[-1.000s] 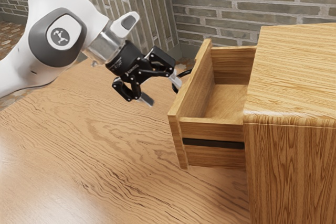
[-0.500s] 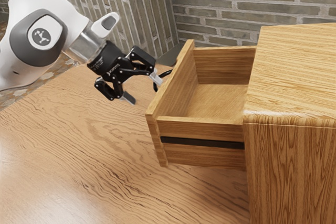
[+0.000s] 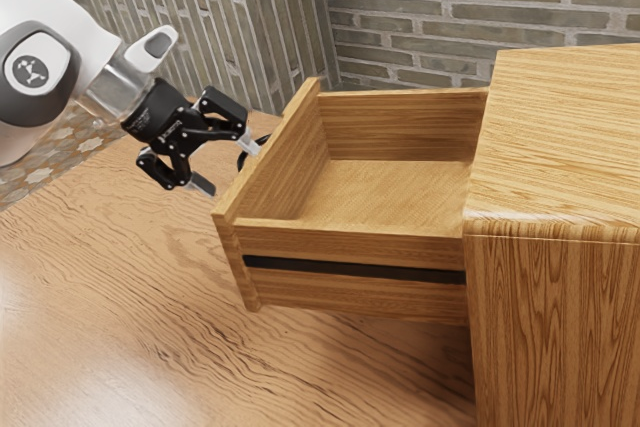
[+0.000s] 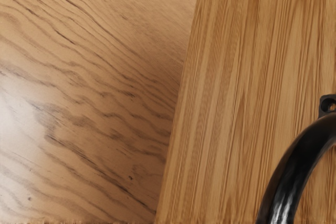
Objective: Pull the drawer handle with one arm to open the drawer
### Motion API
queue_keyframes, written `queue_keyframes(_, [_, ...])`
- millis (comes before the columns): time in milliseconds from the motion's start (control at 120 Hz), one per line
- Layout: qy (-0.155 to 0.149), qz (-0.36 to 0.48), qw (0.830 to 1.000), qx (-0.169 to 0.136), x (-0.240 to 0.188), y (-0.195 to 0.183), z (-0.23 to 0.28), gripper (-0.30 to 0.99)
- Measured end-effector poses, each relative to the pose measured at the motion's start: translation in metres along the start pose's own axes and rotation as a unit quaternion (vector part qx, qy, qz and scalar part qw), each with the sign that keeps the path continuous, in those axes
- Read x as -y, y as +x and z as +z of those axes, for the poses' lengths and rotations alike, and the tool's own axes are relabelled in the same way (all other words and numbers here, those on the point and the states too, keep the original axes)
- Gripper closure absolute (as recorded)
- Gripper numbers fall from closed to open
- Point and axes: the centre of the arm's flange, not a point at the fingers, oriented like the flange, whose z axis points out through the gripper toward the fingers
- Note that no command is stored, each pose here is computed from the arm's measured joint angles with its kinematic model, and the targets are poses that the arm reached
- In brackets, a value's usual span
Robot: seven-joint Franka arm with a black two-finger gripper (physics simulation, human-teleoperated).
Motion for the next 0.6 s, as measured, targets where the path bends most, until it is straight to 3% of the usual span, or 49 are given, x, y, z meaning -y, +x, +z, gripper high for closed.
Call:
queue_keyframes(500, [-0.008,-0.014,1.000,-0.015,0.046,0.003,-0.038,0.00])
queue_keyframes(550, [0.006,0.005,1.000,-0.028,0.039,0.002,-0.058,0.00])
queue_keyframes(600, [0.049,0.050,0.997,-0.044,0.011,-0.007,-0.081,0.00])
